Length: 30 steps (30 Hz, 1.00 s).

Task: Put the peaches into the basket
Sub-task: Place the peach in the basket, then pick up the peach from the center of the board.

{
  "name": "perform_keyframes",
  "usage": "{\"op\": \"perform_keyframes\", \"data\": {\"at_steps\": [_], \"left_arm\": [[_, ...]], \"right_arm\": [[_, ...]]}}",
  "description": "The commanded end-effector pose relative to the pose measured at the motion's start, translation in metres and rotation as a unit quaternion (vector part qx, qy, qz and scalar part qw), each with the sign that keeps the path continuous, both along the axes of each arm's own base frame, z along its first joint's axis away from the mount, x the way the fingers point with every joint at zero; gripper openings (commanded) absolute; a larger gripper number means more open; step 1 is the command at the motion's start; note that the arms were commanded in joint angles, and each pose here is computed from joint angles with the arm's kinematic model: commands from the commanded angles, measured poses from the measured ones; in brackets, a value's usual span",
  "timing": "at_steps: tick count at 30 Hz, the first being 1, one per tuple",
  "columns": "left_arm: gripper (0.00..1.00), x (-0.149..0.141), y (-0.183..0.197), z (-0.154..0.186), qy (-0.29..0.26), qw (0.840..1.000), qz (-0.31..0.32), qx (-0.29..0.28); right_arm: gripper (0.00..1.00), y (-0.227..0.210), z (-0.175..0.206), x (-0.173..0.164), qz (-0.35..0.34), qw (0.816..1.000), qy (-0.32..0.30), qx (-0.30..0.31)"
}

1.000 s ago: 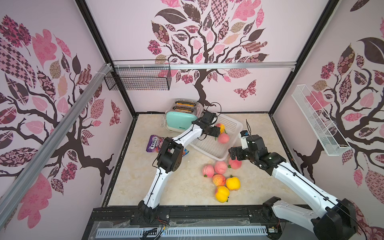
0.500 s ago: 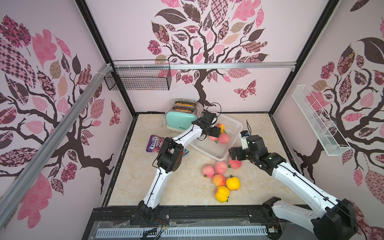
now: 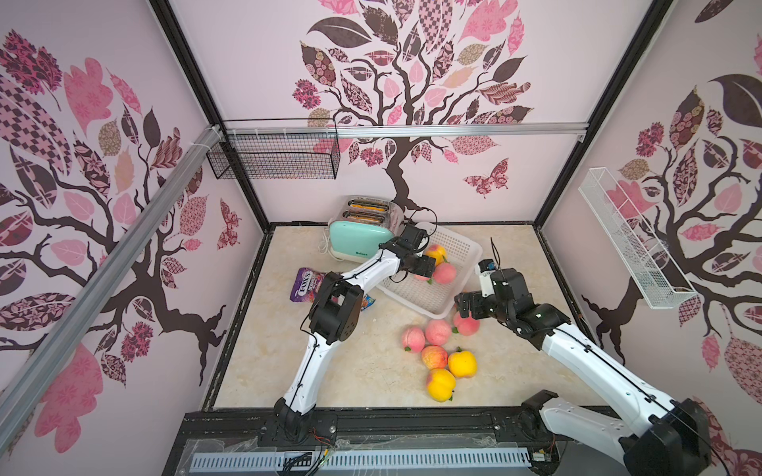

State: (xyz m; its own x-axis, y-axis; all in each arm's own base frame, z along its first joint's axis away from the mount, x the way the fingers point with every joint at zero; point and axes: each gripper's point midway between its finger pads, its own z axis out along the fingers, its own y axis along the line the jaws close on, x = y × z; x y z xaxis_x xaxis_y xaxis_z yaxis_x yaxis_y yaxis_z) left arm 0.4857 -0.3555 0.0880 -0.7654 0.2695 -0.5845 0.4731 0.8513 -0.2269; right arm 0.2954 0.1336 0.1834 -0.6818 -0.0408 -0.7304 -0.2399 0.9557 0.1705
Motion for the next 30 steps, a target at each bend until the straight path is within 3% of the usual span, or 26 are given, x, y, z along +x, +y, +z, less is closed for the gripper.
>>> {"op": "perform_keyframes", "data": {"at_steps": [1, 7, 14, 23, 30], "left_arm": [[0.88, -0.004, 0.009, 0.048, -0.044, 0.999, 0.003, -0.01], [0.89, -0.034, 0.021, 0.083, -0.067, 0.998, -0.004, -0.009], [0.9, -0.093, 0.027, 0.118, -0.095, 0.995, -0.018, -0.009], [0.91, -0.179, 0.042, 0.139, -0.106, 0.993, -0.04, -0.02], [0.92, -0.231, 0.056, 0.136, -0.101, 0.993, -0.057, -0.021]], "right_arm": [[0.99, -0.005, 0.012, -0.003, -0.01, 1.0, 0.001, 0.003], [1.0, -0.004, 0.008, -0.015, -0.015, 0.999, 0.03, 0.024], [1.0, -0.003, 0.011, -0.038, -0.024, 0.998, 0.04, 0.032], [1.0, 0.003, 0.003, -0.069, -0.024, 0.997, 0.063, 0.034], [1.0, 0.003, -0.001, -0.09, -0.029, 0.997, 0.062, 0.017]]}}
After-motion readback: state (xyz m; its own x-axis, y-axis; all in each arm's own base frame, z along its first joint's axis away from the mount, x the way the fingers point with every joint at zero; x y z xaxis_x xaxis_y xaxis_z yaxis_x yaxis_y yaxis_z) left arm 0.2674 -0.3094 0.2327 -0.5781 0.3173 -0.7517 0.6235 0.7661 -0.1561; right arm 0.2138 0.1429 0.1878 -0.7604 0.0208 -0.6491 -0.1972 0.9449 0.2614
